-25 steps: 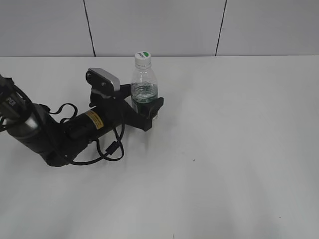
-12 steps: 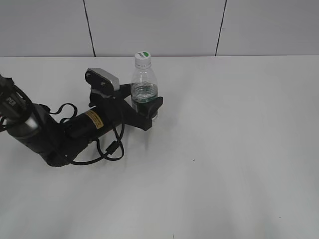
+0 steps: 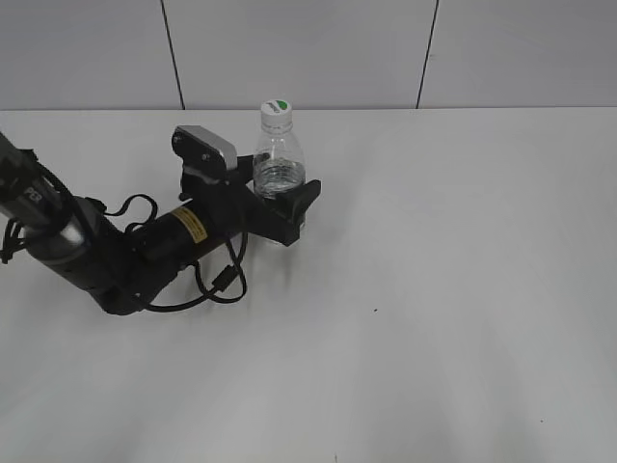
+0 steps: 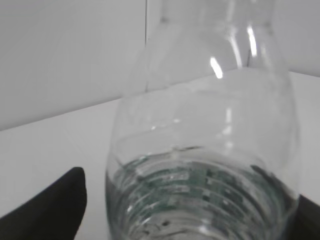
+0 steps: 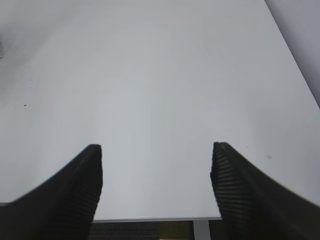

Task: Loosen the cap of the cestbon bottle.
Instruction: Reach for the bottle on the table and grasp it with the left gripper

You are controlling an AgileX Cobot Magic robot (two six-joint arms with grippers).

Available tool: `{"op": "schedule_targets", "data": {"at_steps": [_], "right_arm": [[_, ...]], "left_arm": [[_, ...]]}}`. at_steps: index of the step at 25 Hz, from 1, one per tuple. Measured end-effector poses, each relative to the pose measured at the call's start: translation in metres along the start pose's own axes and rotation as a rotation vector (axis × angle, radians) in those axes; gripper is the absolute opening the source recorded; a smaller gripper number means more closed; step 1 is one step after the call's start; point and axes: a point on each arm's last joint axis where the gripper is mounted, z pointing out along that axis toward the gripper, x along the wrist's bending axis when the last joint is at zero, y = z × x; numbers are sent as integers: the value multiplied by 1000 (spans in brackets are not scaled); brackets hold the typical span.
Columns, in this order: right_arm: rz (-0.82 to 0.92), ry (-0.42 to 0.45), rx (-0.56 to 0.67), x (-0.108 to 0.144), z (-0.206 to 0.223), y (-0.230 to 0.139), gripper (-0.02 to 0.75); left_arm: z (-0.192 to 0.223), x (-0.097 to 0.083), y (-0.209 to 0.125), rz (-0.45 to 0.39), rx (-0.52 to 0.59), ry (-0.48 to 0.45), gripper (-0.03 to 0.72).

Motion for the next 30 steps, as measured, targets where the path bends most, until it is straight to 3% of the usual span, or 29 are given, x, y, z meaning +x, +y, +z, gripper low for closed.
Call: {"op": "schedule_targets", "data": {"at_steps": [13, 16, 20, 30], "right_arm": [[0, 0, 0, 0, 0, 0, 521], [0, 0, 0, 0, 0, 0, 521], [0, 0, 0, 0, 0, 0, 521], [0, 0, 0, 0, 0, 0, 521]], "left_arm": [[0, -2, -13, 1, 31, -26, 575], [0, -4, -13, 7, 34, -45, 529], [0, -5, -13, 12, 35, -56, 400], [0, -5, -13, 12, 35, -57, 401]]}}
